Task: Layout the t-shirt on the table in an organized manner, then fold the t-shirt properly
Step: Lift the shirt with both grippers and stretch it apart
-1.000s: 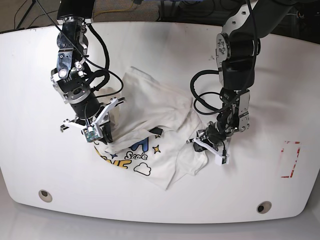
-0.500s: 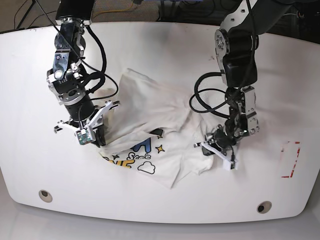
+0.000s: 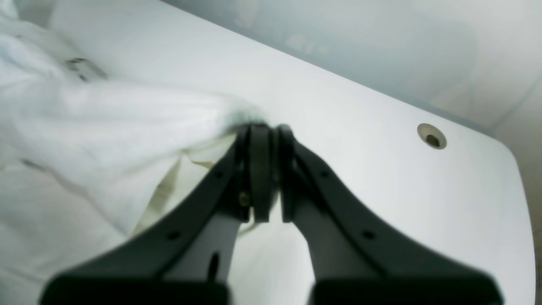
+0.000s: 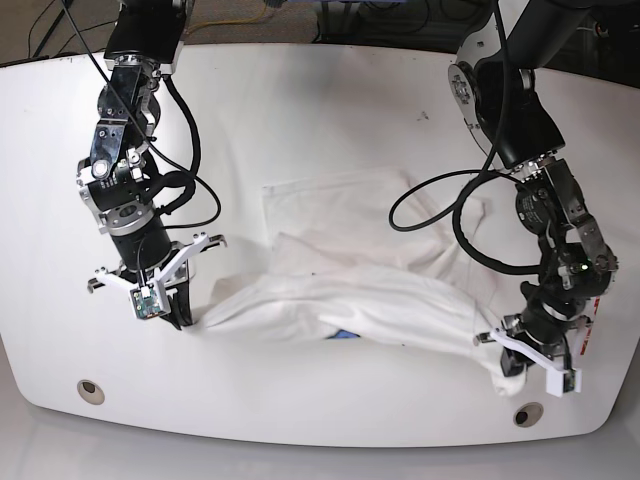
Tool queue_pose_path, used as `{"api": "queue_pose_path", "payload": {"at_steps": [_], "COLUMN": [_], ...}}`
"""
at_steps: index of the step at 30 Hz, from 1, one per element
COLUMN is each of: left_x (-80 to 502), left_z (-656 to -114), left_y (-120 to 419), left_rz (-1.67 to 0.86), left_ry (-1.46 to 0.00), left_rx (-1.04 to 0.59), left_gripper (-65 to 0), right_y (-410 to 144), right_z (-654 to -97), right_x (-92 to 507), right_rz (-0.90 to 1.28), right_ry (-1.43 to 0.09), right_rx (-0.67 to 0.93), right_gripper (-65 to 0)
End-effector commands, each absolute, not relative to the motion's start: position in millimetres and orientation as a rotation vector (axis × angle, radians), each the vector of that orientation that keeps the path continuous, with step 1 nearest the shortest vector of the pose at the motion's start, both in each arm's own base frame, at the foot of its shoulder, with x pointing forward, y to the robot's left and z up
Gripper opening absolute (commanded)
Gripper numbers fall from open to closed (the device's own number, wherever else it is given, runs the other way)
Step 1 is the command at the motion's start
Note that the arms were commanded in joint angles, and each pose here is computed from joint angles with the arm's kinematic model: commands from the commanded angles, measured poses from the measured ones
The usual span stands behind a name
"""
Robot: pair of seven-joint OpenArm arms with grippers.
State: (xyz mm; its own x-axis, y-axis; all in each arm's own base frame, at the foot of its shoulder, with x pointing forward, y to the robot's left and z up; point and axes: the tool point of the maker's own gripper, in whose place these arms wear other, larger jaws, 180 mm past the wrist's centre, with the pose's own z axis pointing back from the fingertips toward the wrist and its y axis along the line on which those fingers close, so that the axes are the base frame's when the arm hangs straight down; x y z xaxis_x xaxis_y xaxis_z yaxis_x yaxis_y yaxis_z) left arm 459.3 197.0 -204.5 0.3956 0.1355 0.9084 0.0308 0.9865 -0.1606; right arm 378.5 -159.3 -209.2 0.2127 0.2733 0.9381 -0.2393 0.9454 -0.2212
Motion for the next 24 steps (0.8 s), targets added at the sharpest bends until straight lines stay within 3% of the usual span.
{"api": "queue_pose_path", "payload": {"at_steps": [1,12,24], "left_x": [462.6,450.6,420.2], "left_z": [-139.2,-9.8,172.3], "left_y": [200.5,214.9,227.3], "left_rz": [0.041,-0.021,-0.020], "left_ry": [-1.315,-1.551,-1.910], "left_rx": [-0.141,-0.063,-0.027], "left_gripper": [-65.0,-65.0,-65.0], "right_y": [-156.9,-145.4,-149.4], "right_z": [-168.5,-86.0,40.0], "right_x": [390.9,425.1,467.5], "right_rz": [0.386,0.449,0.492], "right_ry": [-1.432,-1.612,-1.797], "right_rx": [-0.045,-0.077,-0.166], "right_gripper": [-65.0,-65.0,-65.0]}}
